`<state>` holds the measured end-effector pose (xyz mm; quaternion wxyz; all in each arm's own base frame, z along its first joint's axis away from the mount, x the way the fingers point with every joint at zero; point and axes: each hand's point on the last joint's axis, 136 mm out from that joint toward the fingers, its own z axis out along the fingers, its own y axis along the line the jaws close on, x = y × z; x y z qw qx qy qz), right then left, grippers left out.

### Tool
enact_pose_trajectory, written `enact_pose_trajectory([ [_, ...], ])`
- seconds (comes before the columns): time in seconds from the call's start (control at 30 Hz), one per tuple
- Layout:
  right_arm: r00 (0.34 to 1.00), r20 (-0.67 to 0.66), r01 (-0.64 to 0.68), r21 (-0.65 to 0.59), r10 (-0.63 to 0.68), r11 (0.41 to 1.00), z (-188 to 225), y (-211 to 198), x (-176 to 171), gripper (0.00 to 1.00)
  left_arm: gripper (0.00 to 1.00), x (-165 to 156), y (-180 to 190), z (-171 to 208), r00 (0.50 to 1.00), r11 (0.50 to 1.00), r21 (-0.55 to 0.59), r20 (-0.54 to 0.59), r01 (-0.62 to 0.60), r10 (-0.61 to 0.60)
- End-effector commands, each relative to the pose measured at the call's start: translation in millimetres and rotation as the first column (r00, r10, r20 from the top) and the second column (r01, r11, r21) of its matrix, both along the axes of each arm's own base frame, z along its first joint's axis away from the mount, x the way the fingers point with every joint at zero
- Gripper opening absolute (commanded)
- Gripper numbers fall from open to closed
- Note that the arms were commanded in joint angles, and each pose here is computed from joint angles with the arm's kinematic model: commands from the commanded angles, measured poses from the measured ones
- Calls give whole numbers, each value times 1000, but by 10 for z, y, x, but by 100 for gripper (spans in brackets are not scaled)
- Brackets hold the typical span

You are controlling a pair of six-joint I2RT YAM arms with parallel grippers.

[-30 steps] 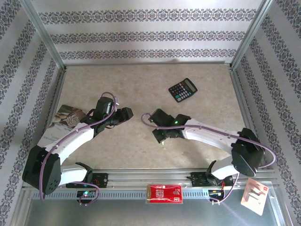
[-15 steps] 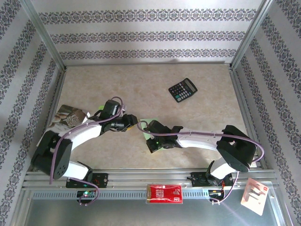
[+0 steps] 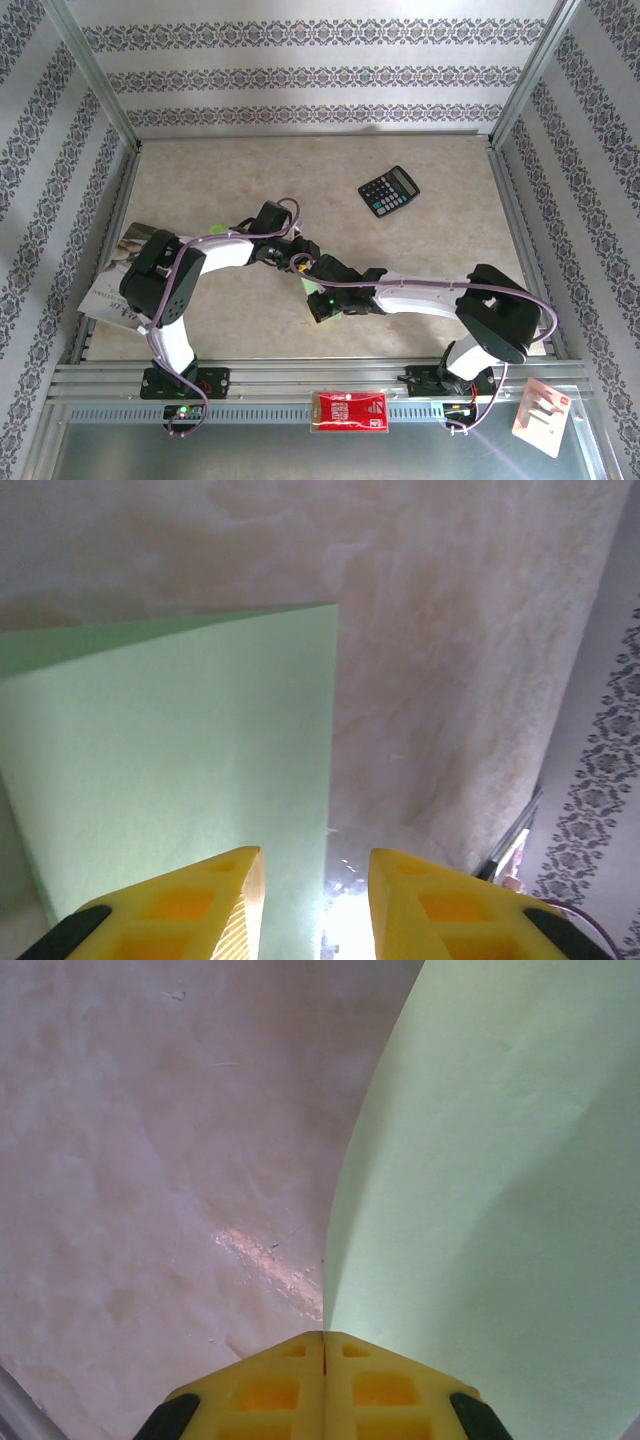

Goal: Fold a paper plane with a square sheet of paper (pick it up from the middle)
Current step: Turn over the paper at the center of the table.

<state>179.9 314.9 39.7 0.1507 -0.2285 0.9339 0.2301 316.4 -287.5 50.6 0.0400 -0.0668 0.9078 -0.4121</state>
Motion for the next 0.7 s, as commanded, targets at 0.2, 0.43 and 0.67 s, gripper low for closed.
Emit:
enact_pose_trajectory([
  [0.2, 1000, -11, -14, 28, 14, 1000, 1, 18, 12, 13, 31, -74, 21, -271, 995, 991, 90, -35, 96, -93],
  [0.43, 1000, -10, -8, 45, 9, 999, 38, -66, 27, 17, 30, -88, 36, -364, 994, 989, 107, -48, 107, -102],
  [0.67, 1000, -9, -1, 58, 2, 998, 62, -94, 75, 20, 29, -112, 53, -419, 993, 987, 116, -58, 112, -106],
])
